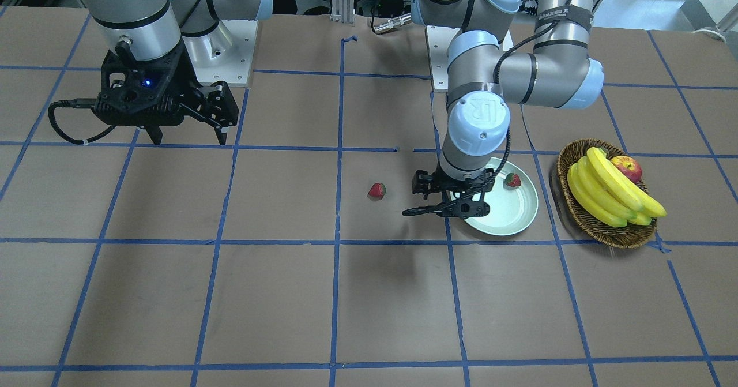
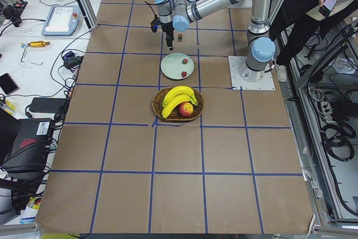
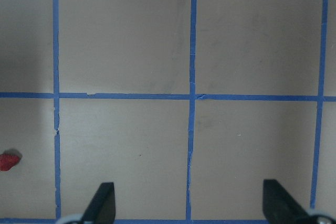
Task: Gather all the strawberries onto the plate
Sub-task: 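Reach the left gripper to the last strawberry and grasp it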
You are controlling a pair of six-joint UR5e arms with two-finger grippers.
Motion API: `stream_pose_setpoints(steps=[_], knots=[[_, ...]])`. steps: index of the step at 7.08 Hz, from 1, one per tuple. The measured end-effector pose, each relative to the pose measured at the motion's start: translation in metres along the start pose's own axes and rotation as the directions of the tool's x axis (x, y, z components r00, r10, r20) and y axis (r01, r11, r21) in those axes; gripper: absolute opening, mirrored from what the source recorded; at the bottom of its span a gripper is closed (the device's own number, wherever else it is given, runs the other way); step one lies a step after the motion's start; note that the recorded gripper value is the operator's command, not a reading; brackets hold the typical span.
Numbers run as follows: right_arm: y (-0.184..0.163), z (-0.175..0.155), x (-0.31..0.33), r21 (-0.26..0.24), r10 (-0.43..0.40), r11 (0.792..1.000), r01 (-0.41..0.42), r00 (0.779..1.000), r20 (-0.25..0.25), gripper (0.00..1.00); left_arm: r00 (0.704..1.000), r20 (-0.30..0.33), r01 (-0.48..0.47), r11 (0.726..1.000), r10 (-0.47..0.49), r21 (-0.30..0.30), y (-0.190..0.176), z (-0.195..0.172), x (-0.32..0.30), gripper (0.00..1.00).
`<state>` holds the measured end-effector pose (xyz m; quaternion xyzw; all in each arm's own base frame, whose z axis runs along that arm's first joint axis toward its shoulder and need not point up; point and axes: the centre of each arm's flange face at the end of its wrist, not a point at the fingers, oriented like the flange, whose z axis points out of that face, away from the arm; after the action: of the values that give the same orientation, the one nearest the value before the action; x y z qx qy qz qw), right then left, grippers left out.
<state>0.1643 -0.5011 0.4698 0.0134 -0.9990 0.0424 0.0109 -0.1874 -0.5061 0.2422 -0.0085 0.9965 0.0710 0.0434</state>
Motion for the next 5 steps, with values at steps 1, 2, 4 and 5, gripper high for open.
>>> stream_pose_setpoints(steps=[1, 2, 4, 5], knots=[[0.000, 0.000, 0.000, 0.000, 0.000, 1.000, 0.000, 1.000, 0.000, 1.00, 0.999, -0.043, 0.022, 1.000, -0.021, 0.011, 0.008, 0.003, 0.037, 1.00], [0.000, 0.000, 0.000, 0.000, 0.000, 1.000, 0.000, 1.000, 0.000, 1.00, 0.997, -0.065, 0.035, 0.999, -0.034, 0.022, 0.017, 0.013, 0.069, 0.98], [0.000, 0.000, 0.000, 0.000, 0.000, 1.000, 0.000, 1.000, 0.000, 1.00, 0.996, -0.065, 0.067, 0.998, -0.066, 0.017, 0.033, 0.040, 0.105, 0.98], [0.000, 0.000, 0.000, -0.001, 0.001, 1.000, -0.001, 1.000, 0.000, 1.00, 0.996, -0.061, 0.074, 0.997, -0.072, 0.025, 0.039, 0.055, 0.112, 0.98]])
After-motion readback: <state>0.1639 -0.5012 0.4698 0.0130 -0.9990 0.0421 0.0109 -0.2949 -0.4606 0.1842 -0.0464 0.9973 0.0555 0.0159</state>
